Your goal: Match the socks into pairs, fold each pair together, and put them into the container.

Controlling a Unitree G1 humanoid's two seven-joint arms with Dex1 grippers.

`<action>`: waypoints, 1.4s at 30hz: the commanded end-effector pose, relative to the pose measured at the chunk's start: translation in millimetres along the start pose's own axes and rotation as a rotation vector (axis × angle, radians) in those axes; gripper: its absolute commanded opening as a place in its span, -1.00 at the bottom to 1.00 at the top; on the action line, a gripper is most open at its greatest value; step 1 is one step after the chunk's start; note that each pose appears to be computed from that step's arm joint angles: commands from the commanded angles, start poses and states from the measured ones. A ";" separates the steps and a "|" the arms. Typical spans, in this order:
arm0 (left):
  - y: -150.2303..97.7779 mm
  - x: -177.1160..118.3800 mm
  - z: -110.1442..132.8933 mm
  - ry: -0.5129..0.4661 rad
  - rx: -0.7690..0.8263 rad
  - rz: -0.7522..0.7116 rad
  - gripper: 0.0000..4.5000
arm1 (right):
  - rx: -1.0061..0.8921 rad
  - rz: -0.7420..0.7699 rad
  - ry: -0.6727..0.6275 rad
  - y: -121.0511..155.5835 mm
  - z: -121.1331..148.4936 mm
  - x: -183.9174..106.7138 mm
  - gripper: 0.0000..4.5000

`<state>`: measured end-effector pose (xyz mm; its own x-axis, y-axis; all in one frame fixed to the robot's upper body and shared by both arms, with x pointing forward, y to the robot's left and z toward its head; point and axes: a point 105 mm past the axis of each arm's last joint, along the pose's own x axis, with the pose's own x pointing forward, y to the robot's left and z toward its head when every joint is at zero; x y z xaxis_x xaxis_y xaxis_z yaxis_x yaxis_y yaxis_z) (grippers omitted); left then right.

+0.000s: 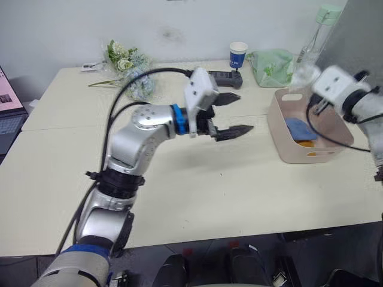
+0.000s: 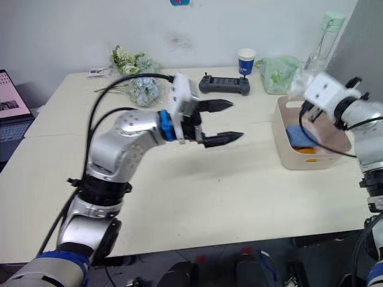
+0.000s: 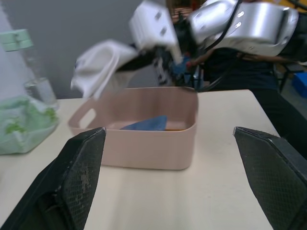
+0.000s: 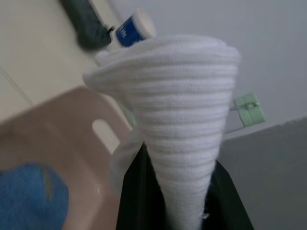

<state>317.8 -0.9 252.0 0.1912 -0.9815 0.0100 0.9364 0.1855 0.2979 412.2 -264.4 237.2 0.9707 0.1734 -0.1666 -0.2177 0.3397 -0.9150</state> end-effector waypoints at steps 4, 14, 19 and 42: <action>-10.5 5.9 8.9 -0.027 0.030 -0.007 0.97 | -0.218 0.116 0.056 11.0 -15.3 8.5 -1.00; -9.3 -4.2 0.7 0.006 0.020 0.019 1.00 | -0.158 0.301 0.055 24.0 -23.0 -2.8 -0.41; -6.9 -8.1 -1.2 0.017 0.020 0.019 1.00 | -0.163 0.350 0.077 9.9 -22.0 -21.7 0.39; -3.6 -2.0 3.8 -0.021 0.041 0.040 1.00 | -0.014 0.321 0.119 5.4 -26.7 -6.8 -0.99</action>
<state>315.7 -0.2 240.4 0.2209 -0.9753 -0.0002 0.9319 0.2110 0.2952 406.4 -282.5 218.5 0.8422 0.1783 -0.5089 -0.5392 0.2844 -0.7927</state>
